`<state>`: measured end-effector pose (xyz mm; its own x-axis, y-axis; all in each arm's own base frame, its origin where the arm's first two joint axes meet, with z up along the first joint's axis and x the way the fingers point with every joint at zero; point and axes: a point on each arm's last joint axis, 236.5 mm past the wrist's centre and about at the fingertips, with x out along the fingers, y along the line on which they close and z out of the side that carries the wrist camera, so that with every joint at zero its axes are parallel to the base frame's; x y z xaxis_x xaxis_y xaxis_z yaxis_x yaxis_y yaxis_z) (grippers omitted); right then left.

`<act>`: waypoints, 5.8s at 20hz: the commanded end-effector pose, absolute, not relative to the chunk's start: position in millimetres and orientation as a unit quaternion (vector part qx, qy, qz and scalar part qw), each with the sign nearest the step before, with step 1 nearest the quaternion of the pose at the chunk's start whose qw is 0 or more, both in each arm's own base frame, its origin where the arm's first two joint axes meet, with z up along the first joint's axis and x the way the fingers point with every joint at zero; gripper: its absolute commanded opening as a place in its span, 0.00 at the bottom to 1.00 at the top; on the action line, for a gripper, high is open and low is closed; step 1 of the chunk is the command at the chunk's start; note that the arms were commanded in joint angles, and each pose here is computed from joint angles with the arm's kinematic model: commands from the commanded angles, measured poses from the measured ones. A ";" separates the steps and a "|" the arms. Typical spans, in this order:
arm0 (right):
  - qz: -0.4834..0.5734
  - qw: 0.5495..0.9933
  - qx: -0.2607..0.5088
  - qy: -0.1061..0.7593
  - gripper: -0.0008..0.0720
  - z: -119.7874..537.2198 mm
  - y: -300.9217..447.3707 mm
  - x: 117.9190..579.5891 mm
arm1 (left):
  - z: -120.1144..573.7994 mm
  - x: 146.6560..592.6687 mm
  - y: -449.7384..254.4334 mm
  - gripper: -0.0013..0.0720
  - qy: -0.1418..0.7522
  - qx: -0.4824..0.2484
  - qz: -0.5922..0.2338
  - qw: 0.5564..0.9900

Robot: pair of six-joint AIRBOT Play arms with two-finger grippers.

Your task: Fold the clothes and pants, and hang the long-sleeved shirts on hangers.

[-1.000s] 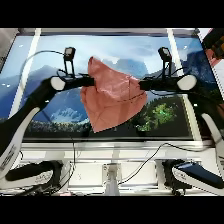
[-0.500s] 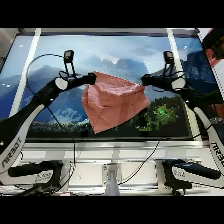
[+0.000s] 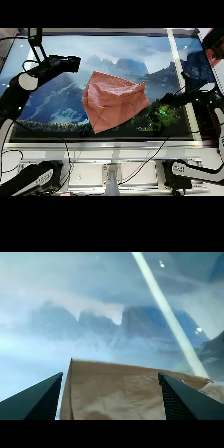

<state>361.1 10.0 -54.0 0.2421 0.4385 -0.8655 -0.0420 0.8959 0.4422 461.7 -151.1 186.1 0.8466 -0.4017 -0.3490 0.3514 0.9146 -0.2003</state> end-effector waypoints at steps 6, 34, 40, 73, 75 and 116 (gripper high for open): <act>0.222 0.693 0.271 0.630 0.86 -103.4 99.5 356.6 | 198.3 454.6 -150.9 0.96 0.185 -0.062 -0.200 0.960; 0.146 0.796 0.320 0.492 0.04 -39.9 146.0 379.9 | -20.2 266.8 -149.0 0.71 0.507 -0.218 -0.162 0.818; 0.170 0.810 0.306 0.470 0.04 -20.2 167.9 379.2 | -59.0 212.8 -182.9 0.99 0.566 -0.236 -0.198 0.765; 0.202 0.852 0.217 0.431 0.04 22.1 158.3 366.0 | 22.2 314.4 -267.2 0.04 0.385 -0.235 -0.277 0.848; 0.216 0.864 0.185 0.416 0.04 40.9 155.3 356.0 | 96.1 331.9 -260.5 0.04 0.295 -0.233 -0.301 0.876; 0.293 0.827 0.286 0.386 0.04 158.3 212.3 284.8 | 182.1 377.7 -240.3 0.03 0.328 0.062 -0.230 0.914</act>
